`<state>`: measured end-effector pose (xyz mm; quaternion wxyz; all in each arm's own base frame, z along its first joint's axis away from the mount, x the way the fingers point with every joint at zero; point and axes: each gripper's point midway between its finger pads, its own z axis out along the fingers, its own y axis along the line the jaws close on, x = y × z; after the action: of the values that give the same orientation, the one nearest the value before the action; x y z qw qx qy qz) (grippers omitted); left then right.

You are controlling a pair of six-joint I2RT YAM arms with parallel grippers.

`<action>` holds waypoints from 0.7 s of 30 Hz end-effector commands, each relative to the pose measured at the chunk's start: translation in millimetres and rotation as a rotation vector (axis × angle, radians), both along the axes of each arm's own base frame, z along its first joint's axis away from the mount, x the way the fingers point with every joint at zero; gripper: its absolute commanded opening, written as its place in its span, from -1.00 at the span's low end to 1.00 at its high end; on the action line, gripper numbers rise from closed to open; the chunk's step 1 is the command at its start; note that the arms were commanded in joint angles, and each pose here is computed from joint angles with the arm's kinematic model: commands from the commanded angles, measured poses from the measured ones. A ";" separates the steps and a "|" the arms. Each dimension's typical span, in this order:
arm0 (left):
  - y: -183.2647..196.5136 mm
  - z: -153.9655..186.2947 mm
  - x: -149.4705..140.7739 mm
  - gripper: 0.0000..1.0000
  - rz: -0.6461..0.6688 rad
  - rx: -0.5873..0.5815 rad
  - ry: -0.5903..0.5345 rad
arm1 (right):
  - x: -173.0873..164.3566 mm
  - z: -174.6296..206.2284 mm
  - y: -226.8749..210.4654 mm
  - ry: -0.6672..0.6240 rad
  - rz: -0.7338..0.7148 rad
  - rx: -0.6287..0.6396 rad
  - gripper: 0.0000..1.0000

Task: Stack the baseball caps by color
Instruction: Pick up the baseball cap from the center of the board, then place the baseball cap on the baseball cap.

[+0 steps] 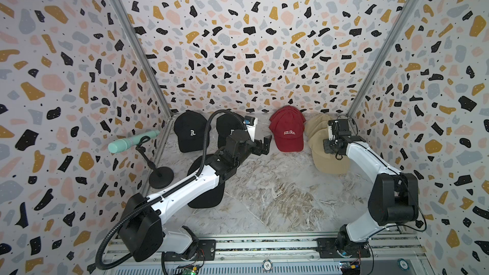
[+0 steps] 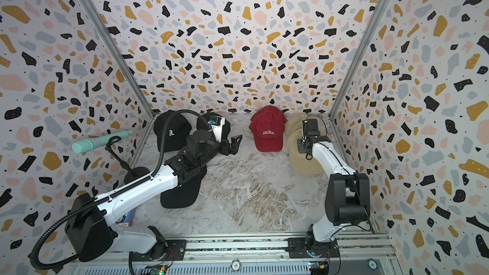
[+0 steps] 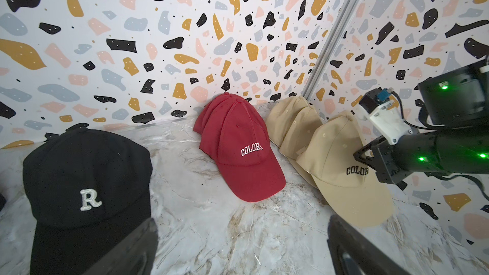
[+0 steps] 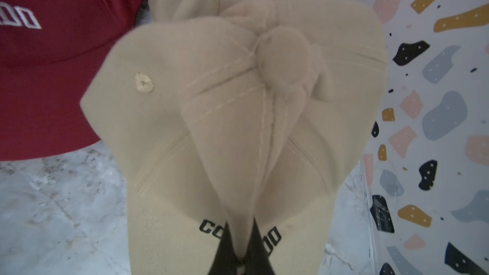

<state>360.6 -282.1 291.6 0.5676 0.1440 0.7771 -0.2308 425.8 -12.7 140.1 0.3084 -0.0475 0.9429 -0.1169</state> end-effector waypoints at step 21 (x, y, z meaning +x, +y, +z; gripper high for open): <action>1.4 20.5 18.8 0.99 0.018 0.032 -0.081 | 42.0 23.2 -41.7 -0.067 0.079 0.028 -1.00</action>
<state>374.0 -279.5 289.7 0.5793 0.1499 0.7744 -0.2056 464.6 -61.9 142.2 0.3230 -0.0577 0.9387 -0.1056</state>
